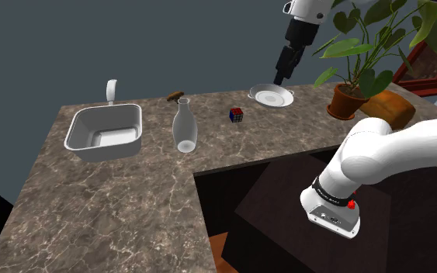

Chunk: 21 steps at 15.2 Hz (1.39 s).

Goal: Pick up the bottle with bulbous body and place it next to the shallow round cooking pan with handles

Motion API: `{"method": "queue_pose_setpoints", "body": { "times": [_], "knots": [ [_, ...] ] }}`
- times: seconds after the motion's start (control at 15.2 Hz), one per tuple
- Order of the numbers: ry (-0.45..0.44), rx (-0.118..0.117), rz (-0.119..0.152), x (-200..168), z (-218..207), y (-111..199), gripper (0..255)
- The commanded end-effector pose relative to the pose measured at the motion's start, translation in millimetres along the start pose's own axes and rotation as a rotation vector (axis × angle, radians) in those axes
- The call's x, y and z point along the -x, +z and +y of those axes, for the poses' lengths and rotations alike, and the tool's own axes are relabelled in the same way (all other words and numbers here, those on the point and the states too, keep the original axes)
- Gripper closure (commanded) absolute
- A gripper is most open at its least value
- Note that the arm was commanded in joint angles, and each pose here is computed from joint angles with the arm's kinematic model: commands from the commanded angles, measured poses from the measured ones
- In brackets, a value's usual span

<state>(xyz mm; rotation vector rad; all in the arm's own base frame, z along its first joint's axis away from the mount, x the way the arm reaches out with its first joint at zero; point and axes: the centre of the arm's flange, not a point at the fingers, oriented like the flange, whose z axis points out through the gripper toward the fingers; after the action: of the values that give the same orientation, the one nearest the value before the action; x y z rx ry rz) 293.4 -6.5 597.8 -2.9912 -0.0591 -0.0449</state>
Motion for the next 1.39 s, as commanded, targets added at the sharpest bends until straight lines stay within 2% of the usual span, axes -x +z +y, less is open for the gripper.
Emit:
{"method": "queue_pose_setpoints", "body": {
  "times": [0.0, 1.32],
  "knots": [
    [0.000, 0.000, 0.000, 0.0, 0.0, 0.0, 0],
    [0.070, 0.110, -0.012, -223.9, -99.5, 118.3, 0]
  ]
}}
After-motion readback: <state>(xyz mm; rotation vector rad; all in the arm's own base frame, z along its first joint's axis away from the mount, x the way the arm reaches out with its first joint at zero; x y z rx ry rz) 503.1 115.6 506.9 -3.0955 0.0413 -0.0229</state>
